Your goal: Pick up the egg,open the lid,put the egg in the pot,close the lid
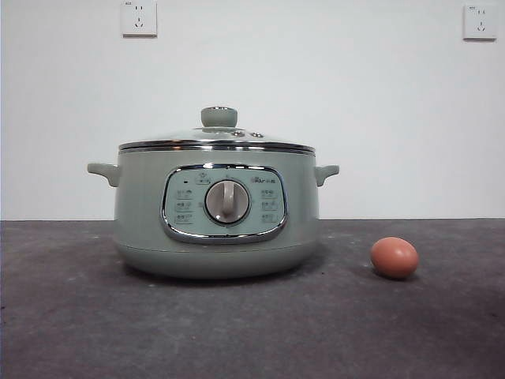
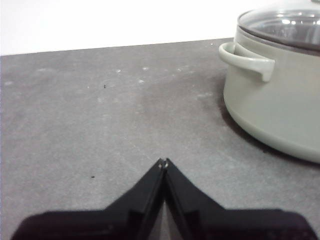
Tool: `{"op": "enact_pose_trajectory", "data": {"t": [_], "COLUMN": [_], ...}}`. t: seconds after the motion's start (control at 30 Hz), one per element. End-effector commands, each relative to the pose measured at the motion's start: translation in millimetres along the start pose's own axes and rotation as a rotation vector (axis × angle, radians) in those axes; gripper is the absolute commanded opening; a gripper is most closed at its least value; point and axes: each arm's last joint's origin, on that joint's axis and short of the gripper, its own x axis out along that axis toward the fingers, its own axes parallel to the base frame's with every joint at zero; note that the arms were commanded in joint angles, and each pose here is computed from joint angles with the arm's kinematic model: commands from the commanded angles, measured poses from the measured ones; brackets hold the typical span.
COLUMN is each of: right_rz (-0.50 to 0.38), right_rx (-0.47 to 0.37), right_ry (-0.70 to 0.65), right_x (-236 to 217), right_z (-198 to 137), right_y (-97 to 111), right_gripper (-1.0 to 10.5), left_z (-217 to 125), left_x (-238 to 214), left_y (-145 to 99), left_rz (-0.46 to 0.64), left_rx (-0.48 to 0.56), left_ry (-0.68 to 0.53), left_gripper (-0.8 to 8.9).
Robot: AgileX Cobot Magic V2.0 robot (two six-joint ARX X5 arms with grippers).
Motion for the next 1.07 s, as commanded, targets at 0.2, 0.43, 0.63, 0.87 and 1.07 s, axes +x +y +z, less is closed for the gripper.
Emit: {"op": "enact_pose_trajectory", "data": {"t": [0.2, 0.43, 0.63, 0.87, 1.07], "right_rz": [0.088, 0.100, 0.160, 0.293, 0.369], "right_rx": [0.075, 0.123, 0.133, 0.040, -0.052], "right_ry": [-0.090, -0.164, -0.164, 0.013, 0.179], "right_x": [-3.9, -17.8, -30.5, -38.7, -43.5], "right_z": [16.3, 56.3, 103.0, 158.8, 198.2], "right_y": [3.1, 4.7, 8.6, 16.2, 20.8], "right_gripper": [-0.1, -0.1, -0.1, -0.1, -0.1], "left_z": [15.8, 58.5, 96.4, 142.8, 181.0], "left_x": [-5.5, -21.1, -34.1, -45.2, -53.1], "left_y": [-0.3, -2.2, -4.9, -8.4, -10.9], "left_rz": [-0.003, -0.037, -0.095, -0.199, -0.274], "left_rx": [-0.152, -0.186, -0.187, -0.168, -0.097], "left_ry": [-0.030, -0.096, -0.061, -0.015, 0.073], "left_gripper": [-0.06, -0.06, -0.06, -0.06, -0.06]}}
